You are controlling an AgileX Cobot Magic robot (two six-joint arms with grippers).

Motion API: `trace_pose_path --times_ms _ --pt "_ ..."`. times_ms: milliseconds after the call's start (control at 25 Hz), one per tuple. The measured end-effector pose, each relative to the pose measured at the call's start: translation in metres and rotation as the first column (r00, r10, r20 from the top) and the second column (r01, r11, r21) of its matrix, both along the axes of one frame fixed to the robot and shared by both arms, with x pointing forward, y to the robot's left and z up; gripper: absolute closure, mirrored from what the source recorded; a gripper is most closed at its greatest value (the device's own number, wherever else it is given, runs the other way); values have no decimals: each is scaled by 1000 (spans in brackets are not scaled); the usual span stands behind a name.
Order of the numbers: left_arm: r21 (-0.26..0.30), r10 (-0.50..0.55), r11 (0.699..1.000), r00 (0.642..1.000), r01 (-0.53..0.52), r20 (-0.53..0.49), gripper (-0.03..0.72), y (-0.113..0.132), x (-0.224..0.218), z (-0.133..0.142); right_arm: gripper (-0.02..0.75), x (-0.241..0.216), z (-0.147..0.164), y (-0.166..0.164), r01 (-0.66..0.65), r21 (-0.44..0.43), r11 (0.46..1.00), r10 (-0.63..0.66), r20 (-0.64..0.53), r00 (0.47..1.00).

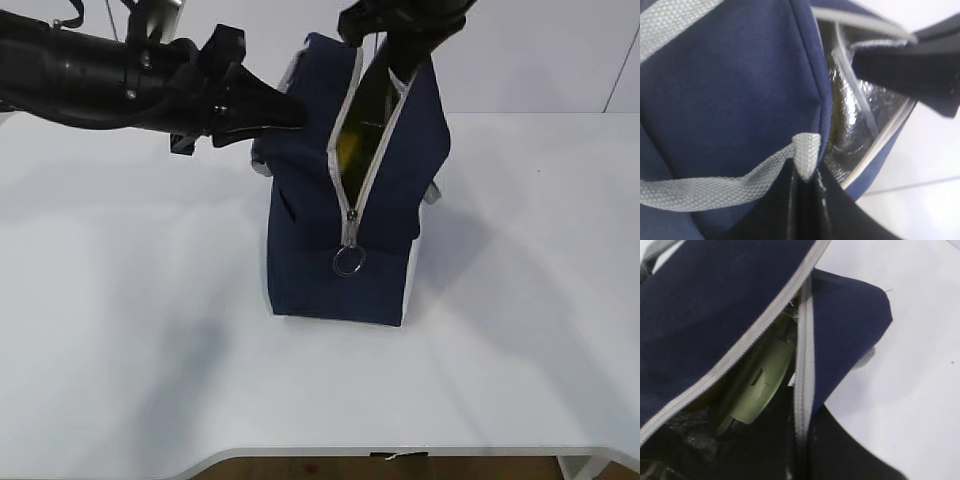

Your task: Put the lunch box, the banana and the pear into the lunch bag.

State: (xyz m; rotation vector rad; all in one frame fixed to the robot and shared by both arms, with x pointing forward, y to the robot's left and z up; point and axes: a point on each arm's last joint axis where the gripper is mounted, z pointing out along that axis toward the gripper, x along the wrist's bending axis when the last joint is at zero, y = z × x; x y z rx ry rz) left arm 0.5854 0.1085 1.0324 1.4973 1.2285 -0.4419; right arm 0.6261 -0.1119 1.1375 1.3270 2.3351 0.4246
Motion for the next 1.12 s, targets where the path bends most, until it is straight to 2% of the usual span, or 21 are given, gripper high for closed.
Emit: trace_pose_path --times_ms 320,480,640,760,840,1000,1120 --pt "11 61 998 998 -61 4 676 -8 1 -1 731 5 -1 -9 119 -42 992 -117 52 992" --pt "13 69 998 998 -69 5 676 -8 2 -1 731 5 -1 -9 137 -32 990 -135 53 989" --pt "40 53 998 998 -54 17 658 -7 1 -3 716 4 -1 -8 136 -21 991 -135 46 990" --pt "49 46 998 999 -47 21 615 -7 1 -3 631 5 0 -7 133 -11 991 -132 56 990" --pt "50 28 998 999 -29 21 561 -8 -1 -3 512 5 0 -7 132 -10 991 -132 58 990" --pt "29 -40 999 999 39 10 392 -10 -7 -2 275 6 0 -7 131 -7 991 -130 63 989" --pt "5 -84 996 996 84 2 333 -6 -8 0 210 6 0 -7 131 -9 991 -130 64 989"
